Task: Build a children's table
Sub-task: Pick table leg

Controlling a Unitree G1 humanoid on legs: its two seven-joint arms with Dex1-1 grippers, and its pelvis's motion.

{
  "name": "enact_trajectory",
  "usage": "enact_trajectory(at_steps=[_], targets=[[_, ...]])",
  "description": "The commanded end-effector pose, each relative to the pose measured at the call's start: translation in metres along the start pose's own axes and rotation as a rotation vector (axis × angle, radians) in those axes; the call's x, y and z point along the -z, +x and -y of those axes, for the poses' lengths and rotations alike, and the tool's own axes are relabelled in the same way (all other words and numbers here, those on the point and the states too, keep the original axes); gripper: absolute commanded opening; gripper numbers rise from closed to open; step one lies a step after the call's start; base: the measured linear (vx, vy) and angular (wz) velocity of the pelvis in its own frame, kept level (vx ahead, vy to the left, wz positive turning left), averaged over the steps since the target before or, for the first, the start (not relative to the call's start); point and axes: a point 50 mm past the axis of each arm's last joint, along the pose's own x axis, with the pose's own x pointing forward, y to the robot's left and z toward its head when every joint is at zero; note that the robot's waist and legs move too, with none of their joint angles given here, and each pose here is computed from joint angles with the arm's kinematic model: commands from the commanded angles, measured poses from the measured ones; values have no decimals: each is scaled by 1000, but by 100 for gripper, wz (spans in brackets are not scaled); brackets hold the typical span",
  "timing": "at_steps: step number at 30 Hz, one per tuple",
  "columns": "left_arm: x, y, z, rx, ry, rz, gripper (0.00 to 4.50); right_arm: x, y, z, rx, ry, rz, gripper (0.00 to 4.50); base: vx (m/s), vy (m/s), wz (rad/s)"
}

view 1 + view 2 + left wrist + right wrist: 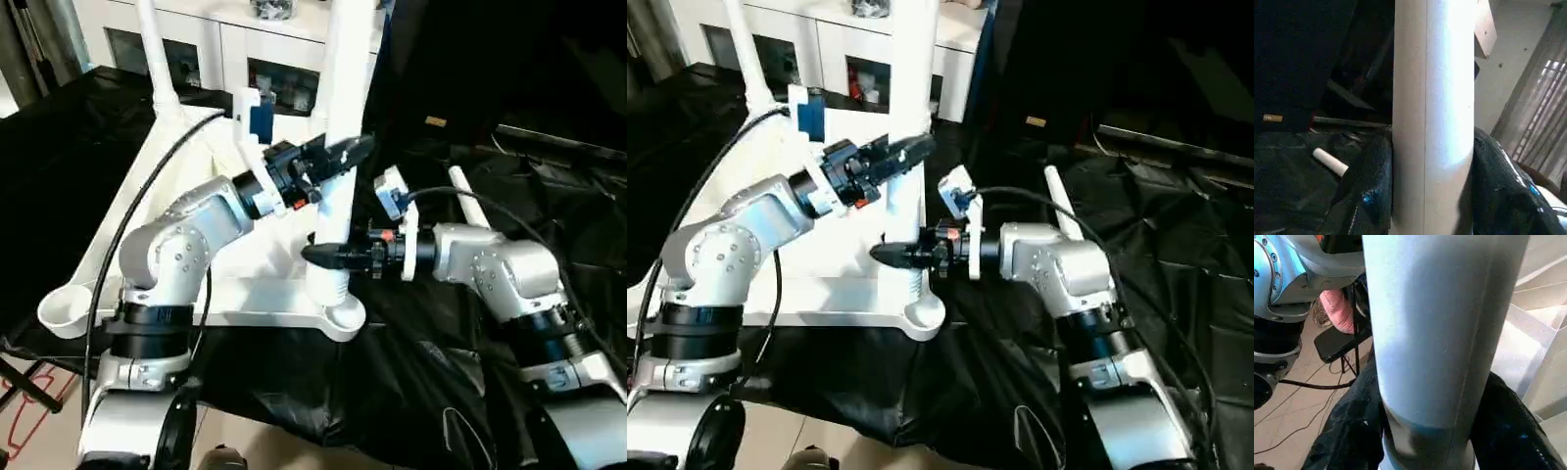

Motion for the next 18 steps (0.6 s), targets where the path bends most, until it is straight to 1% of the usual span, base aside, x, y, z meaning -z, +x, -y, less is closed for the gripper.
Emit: enact_trajectory(at_steps=[1,4,11,13,15,16,17,18], targets=[[3,14,24,164,5,-24,181,0,-6,6,70,-6,-3,189,0,0,0],[4,15,26,174,2,-24,181,1,-6,6,73,-5,-3,189,0,0,0],[2,14,21,133,22,-13,181,1,-6,6,79,-11,-7,189,0,0,0],[0,14,21,125,23,8,251,1,-6,7,83,-11,-2,189,0,0,0],[-5,15,22,131,3,58,253,-1,-6,8,90,-9,11,189,0,0,0],[-6,15,22,131,2,63,253,-1,-6,8,90,-8,12,189,0,0,0],[-14,15,16,57,42,158,274,-4,-5,10,113,-10,74,189,0,0,0],[-19,15,14,12,67,213,281,-5,-5,11,125,-7,111,189,0,0,0]])
